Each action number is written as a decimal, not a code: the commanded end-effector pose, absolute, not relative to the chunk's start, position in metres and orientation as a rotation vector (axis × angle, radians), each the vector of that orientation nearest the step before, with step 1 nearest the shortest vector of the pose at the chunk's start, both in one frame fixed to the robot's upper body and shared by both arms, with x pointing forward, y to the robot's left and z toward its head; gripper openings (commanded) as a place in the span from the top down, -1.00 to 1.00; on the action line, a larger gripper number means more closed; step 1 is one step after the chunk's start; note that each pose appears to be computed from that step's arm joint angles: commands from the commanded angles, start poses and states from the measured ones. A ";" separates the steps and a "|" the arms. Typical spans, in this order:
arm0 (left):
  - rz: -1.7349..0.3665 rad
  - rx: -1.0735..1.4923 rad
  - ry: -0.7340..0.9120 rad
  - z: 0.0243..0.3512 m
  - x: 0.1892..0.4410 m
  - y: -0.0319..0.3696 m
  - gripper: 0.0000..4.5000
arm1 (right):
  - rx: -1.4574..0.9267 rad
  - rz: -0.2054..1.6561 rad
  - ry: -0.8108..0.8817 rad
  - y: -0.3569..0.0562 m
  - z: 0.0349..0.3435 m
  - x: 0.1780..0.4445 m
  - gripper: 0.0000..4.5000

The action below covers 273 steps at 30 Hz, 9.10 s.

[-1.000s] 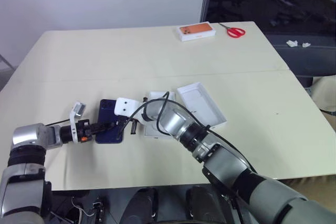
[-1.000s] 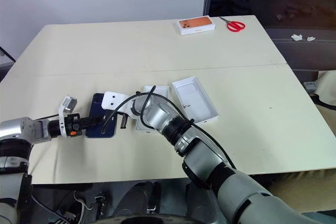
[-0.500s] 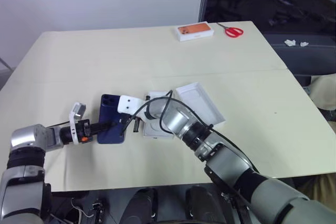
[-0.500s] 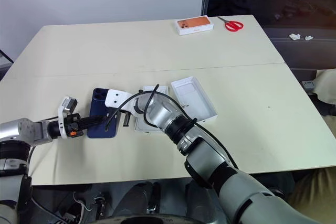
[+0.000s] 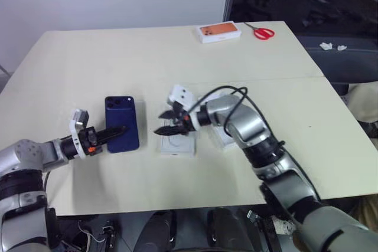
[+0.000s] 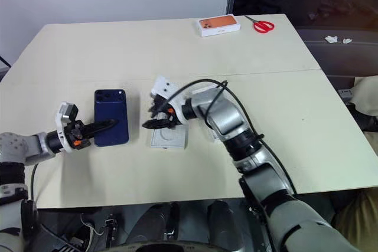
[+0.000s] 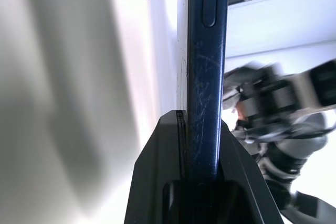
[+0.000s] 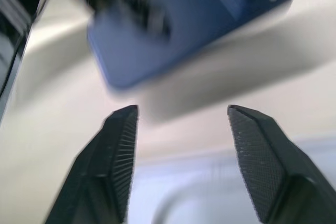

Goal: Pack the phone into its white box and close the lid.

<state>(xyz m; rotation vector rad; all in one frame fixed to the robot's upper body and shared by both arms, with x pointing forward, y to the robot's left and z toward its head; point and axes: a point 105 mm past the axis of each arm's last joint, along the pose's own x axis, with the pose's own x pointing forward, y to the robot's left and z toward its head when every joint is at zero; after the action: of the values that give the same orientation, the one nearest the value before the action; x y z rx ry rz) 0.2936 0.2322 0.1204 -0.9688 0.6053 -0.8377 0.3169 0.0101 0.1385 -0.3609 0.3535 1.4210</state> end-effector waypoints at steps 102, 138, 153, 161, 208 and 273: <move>-0.892 -0.715 0.578 0.162 0.292 0.210 -0.98 | -0.495 1.288 0.291 -0.007 0.149 0.334 -1.00; -0.723 -0.492 0.498 0.131 0.309 0.216 0.05 | -0.357 1.215 0.210 0.011 0.149 0.346 -0.20; -0.812 -0.352 0.661 0.080 0.300 0.161 1.00 | -0.365 1.154 0.233 0.011 0.139 0.352 0.98; -0.849 -0.327 0.691 0.071 0.295 0.147 1.00 | -0.372 1.124 0.228 0.004 0.142 0.356 0.98; -0.626 -0.225 0.530 0.104 0.316 0.222 1.00 | -0.441 1.080 0.274 -0.018 0.124 0.362 0.98; -1.096 -0.146 0.591 0.071 0.330 0.039 1.00 | -0.591 0.891 0.551 -0.155 0.084 0.323 0.98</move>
<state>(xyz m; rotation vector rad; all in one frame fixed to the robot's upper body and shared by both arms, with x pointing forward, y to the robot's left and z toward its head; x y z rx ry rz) 0.3445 0.0482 0.0786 -0.1193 0.5408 -1.0347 0.3256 -0.1498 0.0930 -0.5987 0.5033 0.8858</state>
